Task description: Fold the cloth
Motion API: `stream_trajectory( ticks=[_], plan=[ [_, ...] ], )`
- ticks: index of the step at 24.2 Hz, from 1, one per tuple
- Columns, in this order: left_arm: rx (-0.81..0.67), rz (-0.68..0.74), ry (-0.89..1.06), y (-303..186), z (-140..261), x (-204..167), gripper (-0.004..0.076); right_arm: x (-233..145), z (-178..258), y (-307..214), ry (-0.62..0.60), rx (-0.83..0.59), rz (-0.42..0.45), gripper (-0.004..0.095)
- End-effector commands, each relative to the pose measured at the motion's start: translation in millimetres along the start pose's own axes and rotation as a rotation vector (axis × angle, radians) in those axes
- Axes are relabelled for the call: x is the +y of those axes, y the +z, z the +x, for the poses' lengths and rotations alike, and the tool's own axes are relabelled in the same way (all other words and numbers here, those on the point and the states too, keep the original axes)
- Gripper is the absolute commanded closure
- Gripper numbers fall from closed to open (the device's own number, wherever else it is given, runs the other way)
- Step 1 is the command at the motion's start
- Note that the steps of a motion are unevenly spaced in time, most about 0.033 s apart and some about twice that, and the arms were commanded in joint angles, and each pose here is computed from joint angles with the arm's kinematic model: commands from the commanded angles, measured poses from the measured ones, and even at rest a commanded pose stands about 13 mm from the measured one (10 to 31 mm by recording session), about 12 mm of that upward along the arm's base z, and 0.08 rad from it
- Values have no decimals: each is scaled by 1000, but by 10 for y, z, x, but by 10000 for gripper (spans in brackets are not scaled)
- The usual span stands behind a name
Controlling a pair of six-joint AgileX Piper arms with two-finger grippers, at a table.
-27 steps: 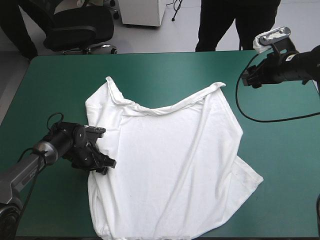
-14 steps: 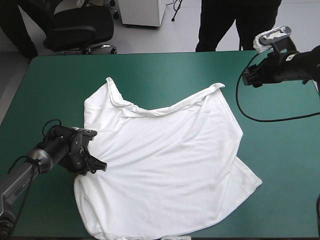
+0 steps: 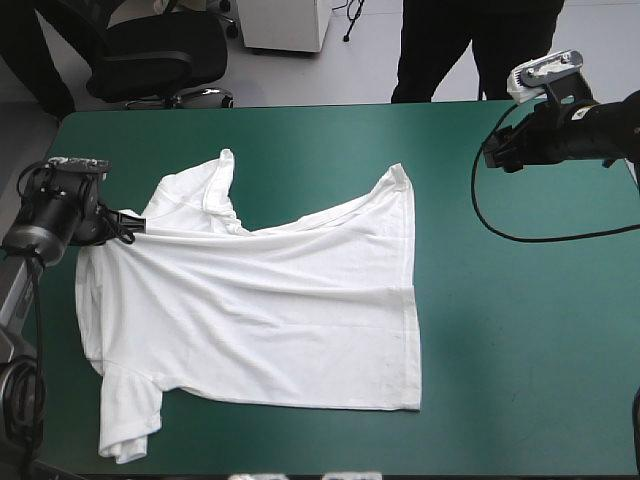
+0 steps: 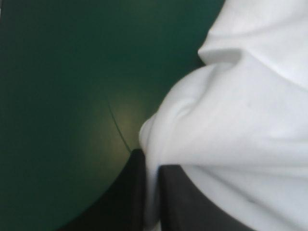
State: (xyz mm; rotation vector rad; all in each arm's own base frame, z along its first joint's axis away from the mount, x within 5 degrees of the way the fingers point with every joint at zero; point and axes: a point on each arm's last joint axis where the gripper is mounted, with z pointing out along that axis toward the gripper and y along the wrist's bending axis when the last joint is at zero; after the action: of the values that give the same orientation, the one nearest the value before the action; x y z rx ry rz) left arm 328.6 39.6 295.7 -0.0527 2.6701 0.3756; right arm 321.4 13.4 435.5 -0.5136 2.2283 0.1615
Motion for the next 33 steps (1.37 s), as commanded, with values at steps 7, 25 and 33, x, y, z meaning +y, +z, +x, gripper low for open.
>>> stream_trajectory(
  ticks=[7, 25, 33],
  plan=[
    [-134, -63, -22, 72, -704, 189, 741, 69, -145, -231, -10, -139, 8, 277],
    [-211, 34, -161, 147, -998, 840, 605, 72, -157, -99, -24, -140, -52, 283],
    [-135, 231, -115, -310, -834, 681, 212, 66, -133, -96, -46, -114, -45, 284]
  ],
)
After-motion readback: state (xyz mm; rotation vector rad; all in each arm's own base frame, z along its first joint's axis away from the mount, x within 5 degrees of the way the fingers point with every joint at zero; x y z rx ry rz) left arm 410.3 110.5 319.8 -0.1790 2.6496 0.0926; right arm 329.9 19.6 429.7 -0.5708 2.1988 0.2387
